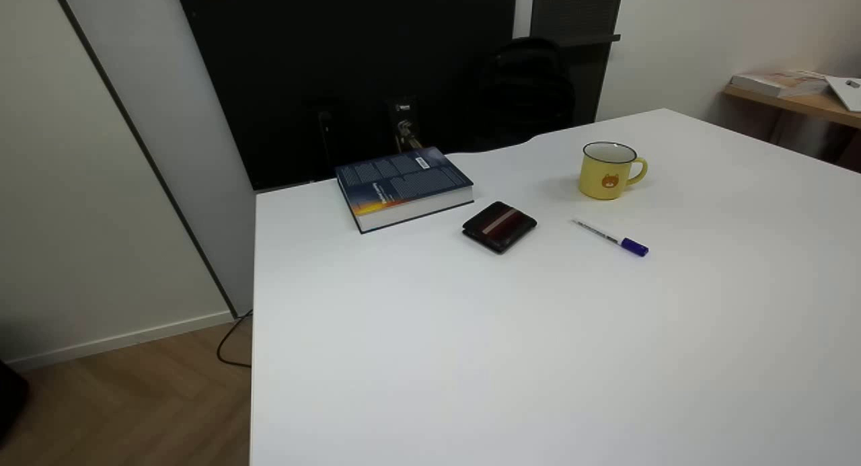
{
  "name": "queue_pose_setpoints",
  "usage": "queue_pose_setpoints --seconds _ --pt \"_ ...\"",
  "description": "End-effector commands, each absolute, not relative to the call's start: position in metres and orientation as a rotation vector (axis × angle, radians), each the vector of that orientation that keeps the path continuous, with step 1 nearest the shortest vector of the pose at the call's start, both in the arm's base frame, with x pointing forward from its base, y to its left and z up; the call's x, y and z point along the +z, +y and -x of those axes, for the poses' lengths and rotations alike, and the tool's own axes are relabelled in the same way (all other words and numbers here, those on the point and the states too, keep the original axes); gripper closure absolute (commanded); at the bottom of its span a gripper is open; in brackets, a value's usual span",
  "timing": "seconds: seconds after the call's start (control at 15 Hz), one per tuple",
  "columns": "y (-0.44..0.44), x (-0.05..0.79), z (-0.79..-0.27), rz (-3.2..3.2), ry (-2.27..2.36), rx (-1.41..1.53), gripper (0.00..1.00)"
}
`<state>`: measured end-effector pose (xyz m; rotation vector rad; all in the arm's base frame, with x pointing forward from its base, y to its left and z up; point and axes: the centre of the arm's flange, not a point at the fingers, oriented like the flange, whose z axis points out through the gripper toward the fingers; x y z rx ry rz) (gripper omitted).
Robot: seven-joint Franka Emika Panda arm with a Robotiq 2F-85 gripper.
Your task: Put the pen in the cup
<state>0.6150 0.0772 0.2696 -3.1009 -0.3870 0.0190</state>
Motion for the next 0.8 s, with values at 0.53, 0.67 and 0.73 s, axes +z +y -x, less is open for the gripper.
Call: queue_pose_setpoints --seconds 0.53,0.67,0.73 --pt "0.079 0.213 -0.624 3.073 -0.451 -0.097 0.00" --pt "0.082 0.207 -0.623 3.071 -0.460 -0.084 0.00" --pt "0.082 0.207 -0.623 3.071 -0.460 -0.084 0.00"
